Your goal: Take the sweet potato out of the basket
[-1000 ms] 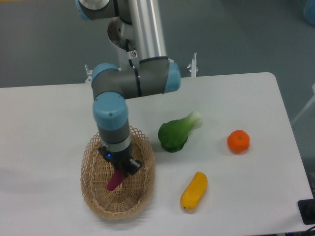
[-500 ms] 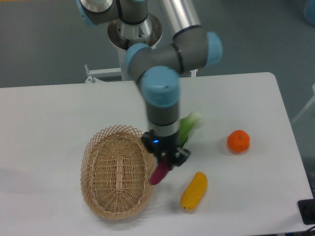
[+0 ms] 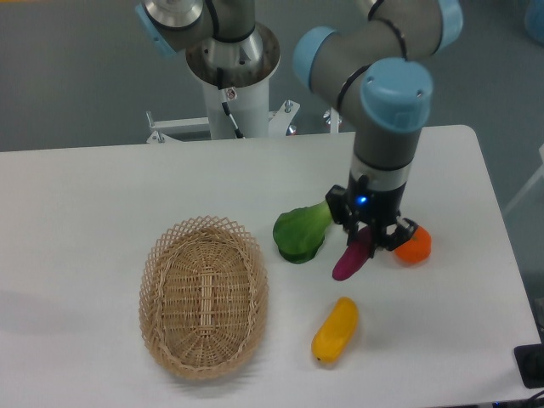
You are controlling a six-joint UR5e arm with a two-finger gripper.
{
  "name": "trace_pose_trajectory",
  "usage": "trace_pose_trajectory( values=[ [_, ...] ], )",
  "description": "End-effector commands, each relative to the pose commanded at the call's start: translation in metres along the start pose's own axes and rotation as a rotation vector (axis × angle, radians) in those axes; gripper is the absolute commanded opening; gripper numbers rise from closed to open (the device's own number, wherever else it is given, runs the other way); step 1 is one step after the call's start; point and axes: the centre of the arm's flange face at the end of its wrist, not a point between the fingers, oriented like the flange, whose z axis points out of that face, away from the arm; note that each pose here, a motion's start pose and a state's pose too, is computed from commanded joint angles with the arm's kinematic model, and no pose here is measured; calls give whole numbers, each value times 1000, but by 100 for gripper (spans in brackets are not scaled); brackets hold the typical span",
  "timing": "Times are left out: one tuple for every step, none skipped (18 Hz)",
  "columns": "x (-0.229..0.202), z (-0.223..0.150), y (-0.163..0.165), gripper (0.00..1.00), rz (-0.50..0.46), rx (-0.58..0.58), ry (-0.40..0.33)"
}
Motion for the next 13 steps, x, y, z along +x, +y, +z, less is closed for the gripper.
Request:
trace_pose_trajectory(
  values=[
    [-1, -2, 0, 39, -1, 1, -5],
    [-1, -4, 0, 39, -1, 2, -6],
    [-2, -4, 1, 39, -2, 2, -8],
    [-1, -5, 1, 39, -4, 2, -9],
    [-1, -5, 0, 39, -2, 3, -9],
    [-1, -5, 0, 39, 0, 4, -9],
    [-1, -5, 0, 39, -2, 5, -10],
    [-1, -5, 0, 39, -2, 3, -9],
    [0, -4, 0, 39, -1, 2, -7],
    [0, -4, 0, 39, -1, 2, -7],
    [1, -4, -1, 39, 1, 3, -7],
    [0, -5, -2, 39, 1, 3, -8],
    [0, -5, -1, 39, 1, 2, -9]
  ],
)
